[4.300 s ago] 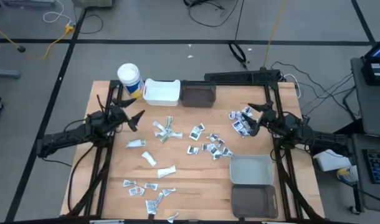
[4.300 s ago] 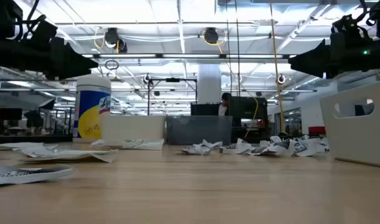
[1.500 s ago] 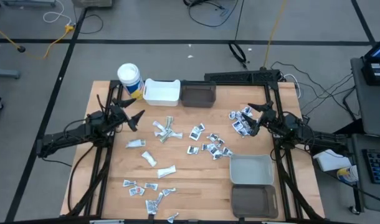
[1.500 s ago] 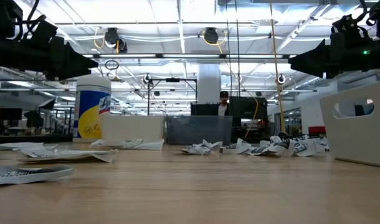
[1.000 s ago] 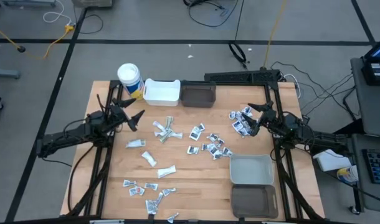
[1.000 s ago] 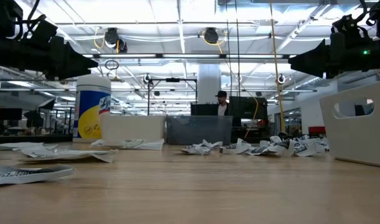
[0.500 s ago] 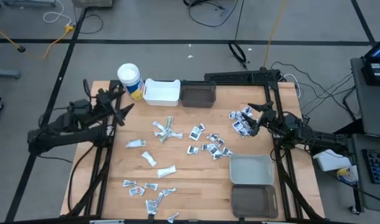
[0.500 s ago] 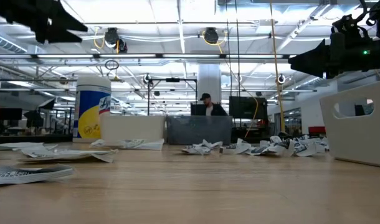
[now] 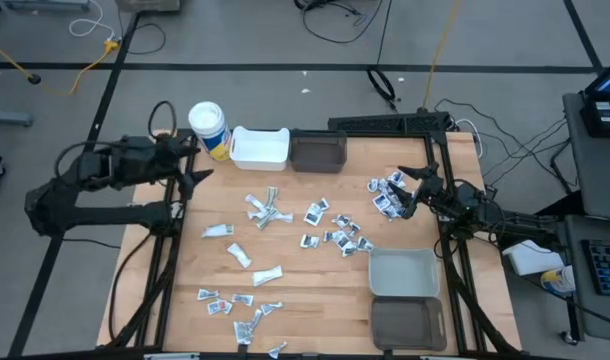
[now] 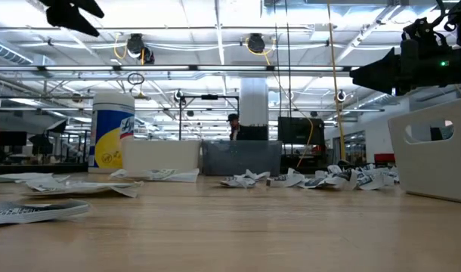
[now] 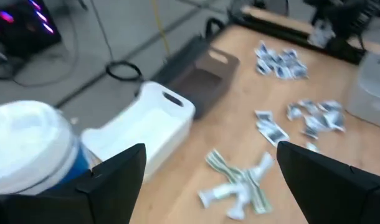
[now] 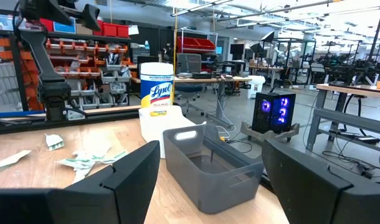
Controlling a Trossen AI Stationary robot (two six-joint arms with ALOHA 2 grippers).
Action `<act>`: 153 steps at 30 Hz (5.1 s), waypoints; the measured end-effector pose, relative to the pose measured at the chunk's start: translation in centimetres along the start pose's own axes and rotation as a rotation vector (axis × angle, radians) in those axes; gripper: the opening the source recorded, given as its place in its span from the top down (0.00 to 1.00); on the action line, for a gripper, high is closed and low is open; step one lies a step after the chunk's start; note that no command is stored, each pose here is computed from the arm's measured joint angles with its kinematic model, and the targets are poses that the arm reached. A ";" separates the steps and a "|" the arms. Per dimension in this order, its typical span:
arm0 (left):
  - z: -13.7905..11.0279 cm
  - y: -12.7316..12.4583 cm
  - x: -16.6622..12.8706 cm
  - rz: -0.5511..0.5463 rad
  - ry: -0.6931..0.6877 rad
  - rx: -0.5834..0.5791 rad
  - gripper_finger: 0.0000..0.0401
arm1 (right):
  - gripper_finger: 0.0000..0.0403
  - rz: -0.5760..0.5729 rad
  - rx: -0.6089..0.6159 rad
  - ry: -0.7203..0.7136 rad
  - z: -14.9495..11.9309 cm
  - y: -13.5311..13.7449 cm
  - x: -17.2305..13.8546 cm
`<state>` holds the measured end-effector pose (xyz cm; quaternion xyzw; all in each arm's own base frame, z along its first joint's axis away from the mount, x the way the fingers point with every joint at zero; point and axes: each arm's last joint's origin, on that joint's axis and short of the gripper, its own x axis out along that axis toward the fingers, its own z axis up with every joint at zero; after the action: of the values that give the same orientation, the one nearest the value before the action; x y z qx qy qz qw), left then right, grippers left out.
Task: Pick & Place First Aid Supplies
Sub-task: Put the green bandage into the white bin
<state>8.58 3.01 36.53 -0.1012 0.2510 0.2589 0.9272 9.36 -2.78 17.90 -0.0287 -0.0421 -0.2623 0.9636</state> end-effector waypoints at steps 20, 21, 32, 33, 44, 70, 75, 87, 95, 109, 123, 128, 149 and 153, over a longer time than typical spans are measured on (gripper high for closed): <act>3.9 -3.8 1.3 -0.276 0.505 -0.039 0.09 | 0.31 0.000 0.000 0.000 0.0 0.0 0.0; 3.9 -4.0 1.6 -0.286 0.538 -0.060 0.09 | 0.31 0.000 0.000 0.000 0.0 0.0 0.0; 3.3 -6.5 4.7 -0.362 0.837 -0.211 0.09 | 0.31 0.000 0.000 0.000 0.0 0.0 0.0; 3.3 -6.7 5.0 -0.356 0.850 -0.217 0.09 | 0.31 0.000 0.000 0.000 0.0 0.0 0.0; 2.8 -9.6 7.1 -0.358 0.919 -0.202 0.09 | 0.31 0.000 0.000 0.000 0.0 0.0 0.0; -0.4 -14.3 7.2 -0.555 0.756 1.108 0.09 | 0.31 0.000 0.000 0.000 0.0 0.0 0.0; -1.2 -14.9 7.5 -0.544 0.833 1.154 0.09 | 0.31 0.000 0.000 0.000 0.0 0.0 0.0; -1.8 -15.7 7.5 -0.551 0.854 1.171 0.09 | 0.31 0.000 0.000 0.000 0.0 0.0 0.0; -3.3 -16.3 9.1 -0.533 0.885 1.156 0.09 | 0.31 0.000 0.000 0.000 0.0 0.0 0.0; -8.0 -16.8 11.5 -0.563 0.868 1.204 0.09 | 0.31 0.000 0.000 0.000 0.0 0.0 0.0; -12.2 -18.0 15.3 -0.556 0.946 1.225 0.09 | 0.31 0.000 0.000 -0.001 0.0 0.0 0.0; -13.9 -17.9 16.3 -0.554 0.954 1.218 0.09 | 0.31 0.000 0.000 0.000 0.0 0.0 0.0; -16.6 -17.3 17.2 -0.690 0.917 1.200 0.12 | 0.31 0.000 0.000 -0.001 0.0 0.0 0.0; -16.6 -17.3 17.2 -0.697 0.912 1.204 0.24 | 0.31 0.000 0.000 0.000 0.0 0.0 0.0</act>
<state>23.68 -9.49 14.44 0.2453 0.6521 -0.2880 0.6570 9.36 -2.78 17.90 -0.0287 -0.0422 -0.2624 0.9636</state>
